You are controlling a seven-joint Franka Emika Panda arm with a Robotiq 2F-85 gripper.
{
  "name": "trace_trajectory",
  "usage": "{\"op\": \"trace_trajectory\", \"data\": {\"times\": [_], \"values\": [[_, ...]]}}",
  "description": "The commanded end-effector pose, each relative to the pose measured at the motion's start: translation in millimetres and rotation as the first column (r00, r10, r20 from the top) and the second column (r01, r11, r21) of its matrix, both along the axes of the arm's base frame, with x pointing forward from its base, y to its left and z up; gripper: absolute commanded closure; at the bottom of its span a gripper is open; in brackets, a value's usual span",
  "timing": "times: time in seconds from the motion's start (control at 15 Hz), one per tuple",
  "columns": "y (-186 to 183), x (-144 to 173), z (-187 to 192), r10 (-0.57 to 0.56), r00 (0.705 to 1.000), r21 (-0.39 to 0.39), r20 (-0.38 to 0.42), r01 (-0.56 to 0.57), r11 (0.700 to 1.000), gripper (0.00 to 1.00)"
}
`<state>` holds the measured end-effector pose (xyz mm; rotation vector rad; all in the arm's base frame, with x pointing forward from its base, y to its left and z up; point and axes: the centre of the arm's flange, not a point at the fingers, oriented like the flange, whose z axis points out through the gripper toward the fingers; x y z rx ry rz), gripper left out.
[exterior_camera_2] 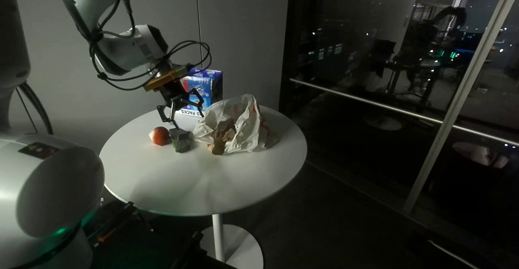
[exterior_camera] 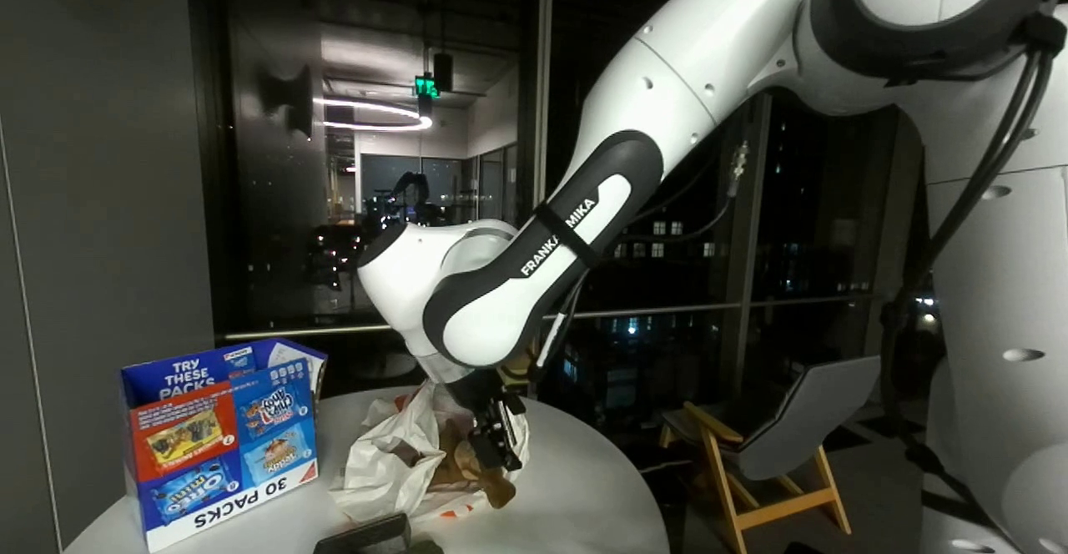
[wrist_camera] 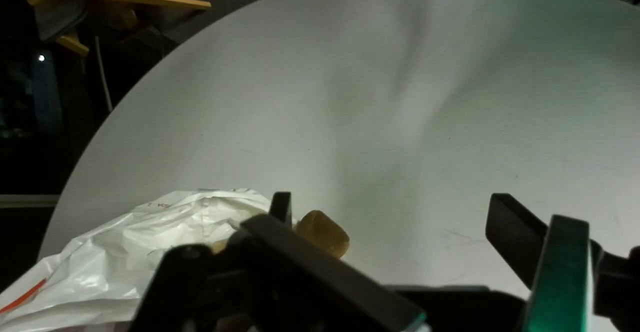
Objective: Pick up the brown toy and put it in the plastic, pick up the red toy and put it in the plastic, pick up the black eraser and put it in the plastic
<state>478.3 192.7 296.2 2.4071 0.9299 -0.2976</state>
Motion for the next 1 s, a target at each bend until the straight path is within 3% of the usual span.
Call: {"op": "trace_trajectory", "data": {"times": [0.0,0.33,0.53,0.8,0.93], "values": [[-0.6,-5.0,1.4,0.008,1.000,0.000,-0.002,-0.008,1.000,0.00],[-3.7,-7.1,0.3,0.015,1.000,0.006,-0.004,-0.015,1.000,0.00],[27.5,3.1,-43.5,0.175,0.984,0.081,0.014,-0.176,0.981,0.00],[94.8,-2.9,-91.2,0.361,0.932,0.212,0.046,-0.362,0.908,0.00],[123.2,-5.8,-107.8,0.453,0.888,0.221,0.077,-0.458,0.861,0.00]]}}
